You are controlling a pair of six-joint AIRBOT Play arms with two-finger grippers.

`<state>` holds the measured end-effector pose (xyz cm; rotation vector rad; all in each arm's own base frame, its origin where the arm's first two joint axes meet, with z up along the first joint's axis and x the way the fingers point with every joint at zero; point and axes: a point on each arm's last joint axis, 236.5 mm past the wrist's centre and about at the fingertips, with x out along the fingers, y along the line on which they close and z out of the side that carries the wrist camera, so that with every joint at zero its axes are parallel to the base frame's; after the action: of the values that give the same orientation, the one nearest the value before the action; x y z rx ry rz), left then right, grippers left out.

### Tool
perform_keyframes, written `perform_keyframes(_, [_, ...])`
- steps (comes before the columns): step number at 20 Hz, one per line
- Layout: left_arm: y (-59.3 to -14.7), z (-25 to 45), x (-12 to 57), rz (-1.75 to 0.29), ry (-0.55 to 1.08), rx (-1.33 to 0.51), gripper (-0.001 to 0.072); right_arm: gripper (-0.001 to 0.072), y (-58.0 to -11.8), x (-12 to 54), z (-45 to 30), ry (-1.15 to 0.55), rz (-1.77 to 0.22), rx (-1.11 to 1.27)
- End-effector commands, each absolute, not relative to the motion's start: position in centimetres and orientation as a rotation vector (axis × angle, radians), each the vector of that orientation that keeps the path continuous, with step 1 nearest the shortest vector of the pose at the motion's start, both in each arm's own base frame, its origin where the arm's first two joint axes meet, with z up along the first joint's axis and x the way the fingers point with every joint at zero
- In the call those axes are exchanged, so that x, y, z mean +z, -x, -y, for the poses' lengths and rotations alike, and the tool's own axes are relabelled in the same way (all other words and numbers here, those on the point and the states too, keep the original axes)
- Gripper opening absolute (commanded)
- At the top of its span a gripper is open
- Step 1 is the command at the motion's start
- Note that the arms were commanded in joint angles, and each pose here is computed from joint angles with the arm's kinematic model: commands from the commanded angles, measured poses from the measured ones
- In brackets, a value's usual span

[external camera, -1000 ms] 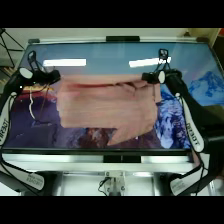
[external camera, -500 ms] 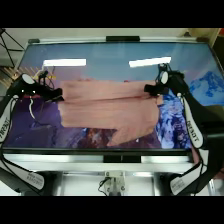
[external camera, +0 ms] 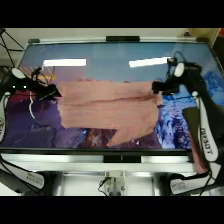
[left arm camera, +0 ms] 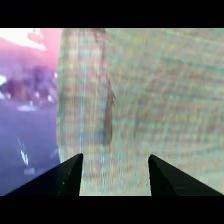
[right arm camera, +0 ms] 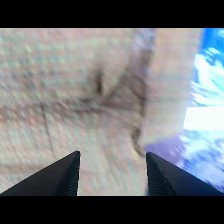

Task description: Fold the shirts.

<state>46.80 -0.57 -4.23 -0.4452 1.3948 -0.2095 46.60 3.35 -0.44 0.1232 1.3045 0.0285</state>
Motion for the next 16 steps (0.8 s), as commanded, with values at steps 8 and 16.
perform_keyframes(8, [-31.3, 4.1, -9.1, -1.507, 0.651, -0.265, 0.0554, 0.0523, -34.8, 1.8, 1.4, -0.231, -1.583, -0.002])
perform_keyframes(16, [-31.9, 6.9, -10.7, -1.401, 0.726, -0.309, 0.0531, 0.0523, -35.3, 1.9, -0.6, -0.233, -1.566, 0.046])
